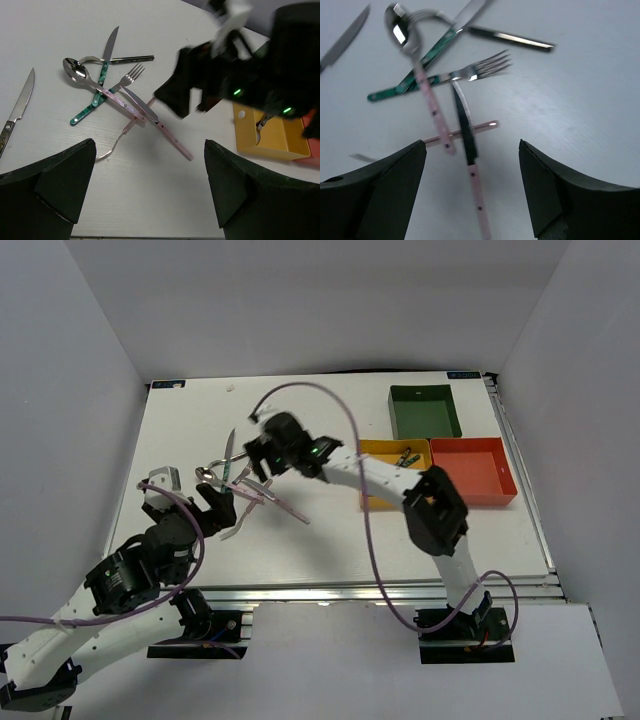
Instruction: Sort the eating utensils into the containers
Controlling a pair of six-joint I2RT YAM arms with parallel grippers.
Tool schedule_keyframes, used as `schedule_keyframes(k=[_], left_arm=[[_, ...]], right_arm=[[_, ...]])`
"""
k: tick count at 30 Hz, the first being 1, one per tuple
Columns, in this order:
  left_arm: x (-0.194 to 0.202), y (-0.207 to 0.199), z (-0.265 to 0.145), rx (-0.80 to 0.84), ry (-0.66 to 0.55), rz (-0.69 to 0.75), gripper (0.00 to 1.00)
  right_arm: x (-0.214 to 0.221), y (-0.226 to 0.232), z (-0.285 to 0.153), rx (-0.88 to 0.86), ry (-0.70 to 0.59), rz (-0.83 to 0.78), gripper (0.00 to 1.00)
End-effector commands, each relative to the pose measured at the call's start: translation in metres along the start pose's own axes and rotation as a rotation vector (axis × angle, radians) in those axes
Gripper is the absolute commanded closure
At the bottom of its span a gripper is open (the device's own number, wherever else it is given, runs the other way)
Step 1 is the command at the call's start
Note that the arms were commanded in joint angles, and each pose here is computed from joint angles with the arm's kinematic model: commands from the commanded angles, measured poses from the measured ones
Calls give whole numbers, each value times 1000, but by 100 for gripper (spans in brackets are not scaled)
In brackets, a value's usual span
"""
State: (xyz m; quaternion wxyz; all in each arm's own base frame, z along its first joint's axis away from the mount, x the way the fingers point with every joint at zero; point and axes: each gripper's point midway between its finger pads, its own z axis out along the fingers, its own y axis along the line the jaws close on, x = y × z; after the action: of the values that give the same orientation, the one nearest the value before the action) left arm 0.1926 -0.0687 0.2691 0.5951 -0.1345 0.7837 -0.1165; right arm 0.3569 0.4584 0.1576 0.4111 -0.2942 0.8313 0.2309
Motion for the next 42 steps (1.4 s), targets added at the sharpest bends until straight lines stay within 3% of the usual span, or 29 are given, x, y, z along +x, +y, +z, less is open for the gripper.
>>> schedule_keyframes(k=[1,5,12,19,30,34,39,42], left_arm=[[-10,8,-4,-15,-34,-35,2],[-13,9,-6,-15,-42,-44,2],[-12,8,-6,-5,-37,-41,2],[-12,7,-7,10,-38,-46,2],[-12,4,-8,30,-36,-47,2],[-12,4,-8,33,-37,-47,2],[-12,4,-8,38,-38,-49,2],[-13,4,-8,38,-39,-50,2]], right_arm=[[39,43,16,-72,134,-261,25],[48,76,40,-116,104,-363,28],[43,95,60,-183,43,-356,32],[52,97,83,-201,31,-383,36],[76,95,108,-209,78,-386,52],[71,94,102,-203,35,-389,77],[35,105,72,-228,-75,-392,100],[6,111,44,-240,-141,-392,100]])
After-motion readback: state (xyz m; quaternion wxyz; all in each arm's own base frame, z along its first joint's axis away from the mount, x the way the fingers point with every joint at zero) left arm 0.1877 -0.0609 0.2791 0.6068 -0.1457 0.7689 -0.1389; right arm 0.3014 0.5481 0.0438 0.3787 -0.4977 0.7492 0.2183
